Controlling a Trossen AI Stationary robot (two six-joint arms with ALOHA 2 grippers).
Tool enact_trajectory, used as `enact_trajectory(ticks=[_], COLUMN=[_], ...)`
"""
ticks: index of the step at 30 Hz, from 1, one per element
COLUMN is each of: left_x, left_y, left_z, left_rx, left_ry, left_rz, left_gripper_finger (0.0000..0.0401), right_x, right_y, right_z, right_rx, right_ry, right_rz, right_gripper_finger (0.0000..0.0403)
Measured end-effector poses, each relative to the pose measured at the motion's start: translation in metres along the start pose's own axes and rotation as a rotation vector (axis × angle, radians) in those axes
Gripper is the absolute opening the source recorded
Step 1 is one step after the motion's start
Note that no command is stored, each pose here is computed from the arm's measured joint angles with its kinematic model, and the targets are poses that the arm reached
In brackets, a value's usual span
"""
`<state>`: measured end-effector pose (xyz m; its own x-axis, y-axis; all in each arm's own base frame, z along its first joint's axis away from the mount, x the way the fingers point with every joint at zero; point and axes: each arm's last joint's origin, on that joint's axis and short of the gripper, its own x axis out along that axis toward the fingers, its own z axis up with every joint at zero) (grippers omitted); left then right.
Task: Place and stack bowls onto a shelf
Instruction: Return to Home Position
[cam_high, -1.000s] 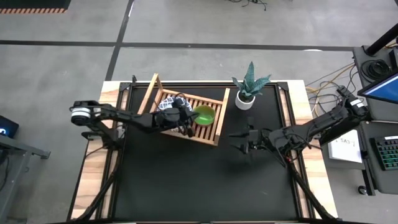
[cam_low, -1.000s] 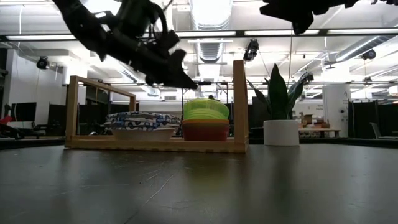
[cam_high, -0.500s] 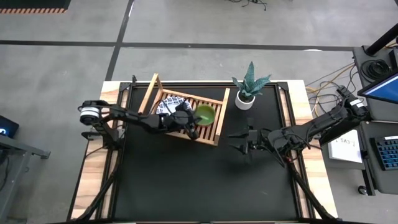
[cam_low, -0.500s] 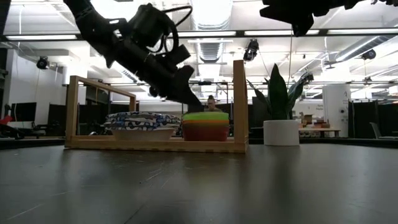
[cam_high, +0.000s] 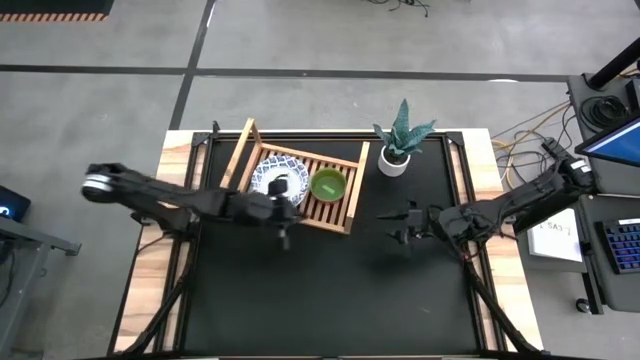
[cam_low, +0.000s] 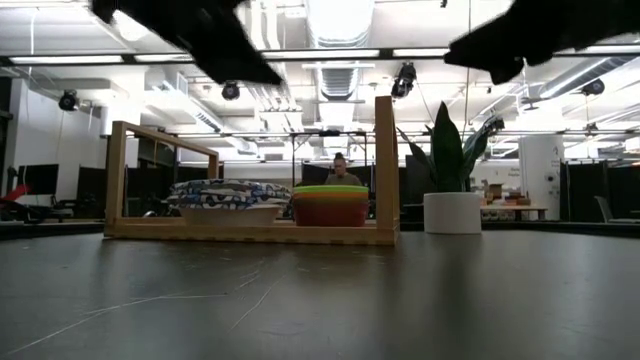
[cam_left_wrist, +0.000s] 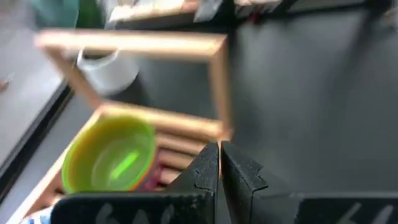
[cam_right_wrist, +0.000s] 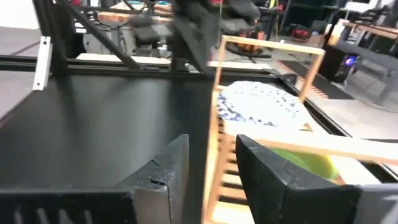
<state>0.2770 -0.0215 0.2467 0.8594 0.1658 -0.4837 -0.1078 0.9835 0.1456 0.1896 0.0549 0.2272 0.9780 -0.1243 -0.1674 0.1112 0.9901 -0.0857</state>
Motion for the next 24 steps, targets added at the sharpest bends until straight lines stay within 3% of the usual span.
enact_trajectory(ticks=[5, 11, 20, 24], left_x=[-0.055, -0.098, -0.118, -0.118], left_y=[0.002, 0.022, 0.03, 0.029], left_z=[-0.007, -0.034, -0.088, -0.105], left_rx=[-0.001, -0.066, -0.173, -0.19], left_ry=[-0.161, -0.408, -0.591, -0.607], left_rz=[-0.051, -0.007, 0.009, 0.006], left_gripper_finger=[0.0, 0.0, 0.0, 0.0], right_x=[-0.022, -0.045, -0.083, -0.093], right_y=[-0.017, -0.03, -0.045, -0.049], right_z=[-0.012, -0.025, -0.024, -0.024], right_rx=[-0.023, 0.0, -0.005, -0.024], right_ry=[-0.071, -0.173, -0.297, -0.333], right_rz=[0.047, 0.054, 0.073, 0.079], right_gripper_finger=[0.0094, 0.0055, 0.0022, 0.0018])
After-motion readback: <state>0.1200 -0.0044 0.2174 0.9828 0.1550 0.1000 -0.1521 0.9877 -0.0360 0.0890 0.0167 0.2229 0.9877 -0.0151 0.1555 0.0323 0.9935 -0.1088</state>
